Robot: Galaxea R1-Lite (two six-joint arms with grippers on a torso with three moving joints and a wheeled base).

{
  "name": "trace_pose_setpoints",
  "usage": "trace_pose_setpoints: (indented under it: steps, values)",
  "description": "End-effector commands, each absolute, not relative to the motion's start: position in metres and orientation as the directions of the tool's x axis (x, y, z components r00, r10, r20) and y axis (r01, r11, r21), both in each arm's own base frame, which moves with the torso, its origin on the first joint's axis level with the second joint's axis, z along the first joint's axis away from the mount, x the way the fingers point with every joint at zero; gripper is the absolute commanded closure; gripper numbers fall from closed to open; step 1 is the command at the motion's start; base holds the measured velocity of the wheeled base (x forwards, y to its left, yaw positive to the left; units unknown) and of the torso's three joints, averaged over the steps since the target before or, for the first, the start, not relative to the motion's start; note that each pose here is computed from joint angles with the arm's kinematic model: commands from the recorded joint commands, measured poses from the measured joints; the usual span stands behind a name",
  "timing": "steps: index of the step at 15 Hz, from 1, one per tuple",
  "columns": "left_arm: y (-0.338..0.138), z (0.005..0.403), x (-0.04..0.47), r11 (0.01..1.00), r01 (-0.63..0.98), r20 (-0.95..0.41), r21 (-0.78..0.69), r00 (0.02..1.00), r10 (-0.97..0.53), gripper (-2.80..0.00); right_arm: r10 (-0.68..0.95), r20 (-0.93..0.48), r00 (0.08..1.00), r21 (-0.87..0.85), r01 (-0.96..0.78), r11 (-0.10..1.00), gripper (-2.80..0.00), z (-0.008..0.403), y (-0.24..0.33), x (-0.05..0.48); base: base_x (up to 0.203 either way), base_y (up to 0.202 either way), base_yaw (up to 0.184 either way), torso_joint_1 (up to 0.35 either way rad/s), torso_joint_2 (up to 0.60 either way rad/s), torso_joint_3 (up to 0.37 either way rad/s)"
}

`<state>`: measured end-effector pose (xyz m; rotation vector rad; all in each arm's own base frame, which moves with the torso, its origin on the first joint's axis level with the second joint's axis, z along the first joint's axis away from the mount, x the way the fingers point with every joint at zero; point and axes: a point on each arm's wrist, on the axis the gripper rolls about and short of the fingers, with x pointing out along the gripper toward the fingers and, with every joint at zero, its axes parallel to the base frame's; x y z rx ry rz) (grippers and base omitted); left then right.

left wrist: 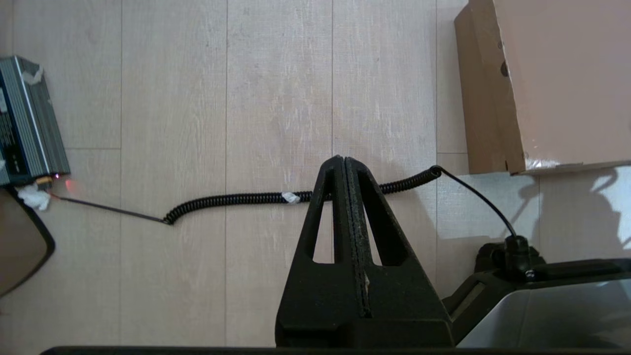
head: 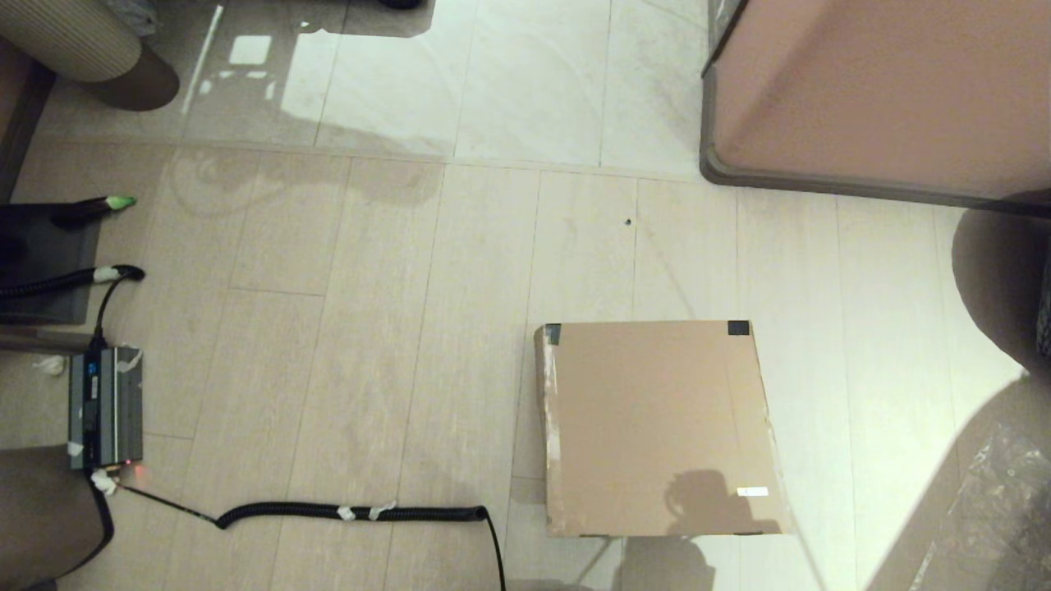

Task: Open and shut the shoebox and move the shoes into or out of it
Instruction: Open the shoe box

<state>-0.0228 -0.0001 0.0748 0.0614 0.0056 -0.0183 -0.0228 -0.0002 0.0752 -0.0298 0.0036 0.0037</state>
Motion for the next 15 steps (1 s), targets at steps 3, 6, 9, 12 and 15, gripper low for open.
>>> trace_pose_setpoints:
  steps: [3,6,9,12,15]
  values:
    - [0.0,0.108,-0.031,0.997,0.012,0.069,0.073,0.997,-0.017,0.0,0.0,0.024,1.0,-0.047,0.002,0.999,0.0,0.082,0.0,-0.024,0.0,0.0,0.0,0.0,0.0,0.0]
    - [0.0,0.163,-0.013,0.999,0.039,-0.016,0.021,0.999,-0.039,0.0,-0.031,-0.005,1.0,-0.03,0.031,0.999,0.0,0.132,-0.001,-0.024,0.0,0.0,0.0,0.0,0.0,0.0]
    - [-0.004,0.199,0.044,0.992,0.087,-0.183,-0.086,0.978,-0.102,0.0,-0.045,-0.238,0.97,0.08,0.065,0.995,0.0,0.174,-0.001,0.023,0.0,0.0,0.0,0.0,0.0,0.0]
    - [-0.014,0.196,0.118,0.971,0.153,-0.326,-0.185,0.922,-0.208,0.0,-0.02,-0.512,0.859,0.201,0.142,0.969,0.0,0.171,0.0,0.094,0.0,0.0,0.0,0.0,0.0,0.0]
    - [-0.026,0.166,0.189,0.94,0.165,-0.388,-0.3,0.879,-0.278,0.0,0.035,-0.652,0.757,0.275,0.193,0.942,0.0,0.142,0.001,0.167,0.0,0.0,0.0,0.0,0.0,0.0]
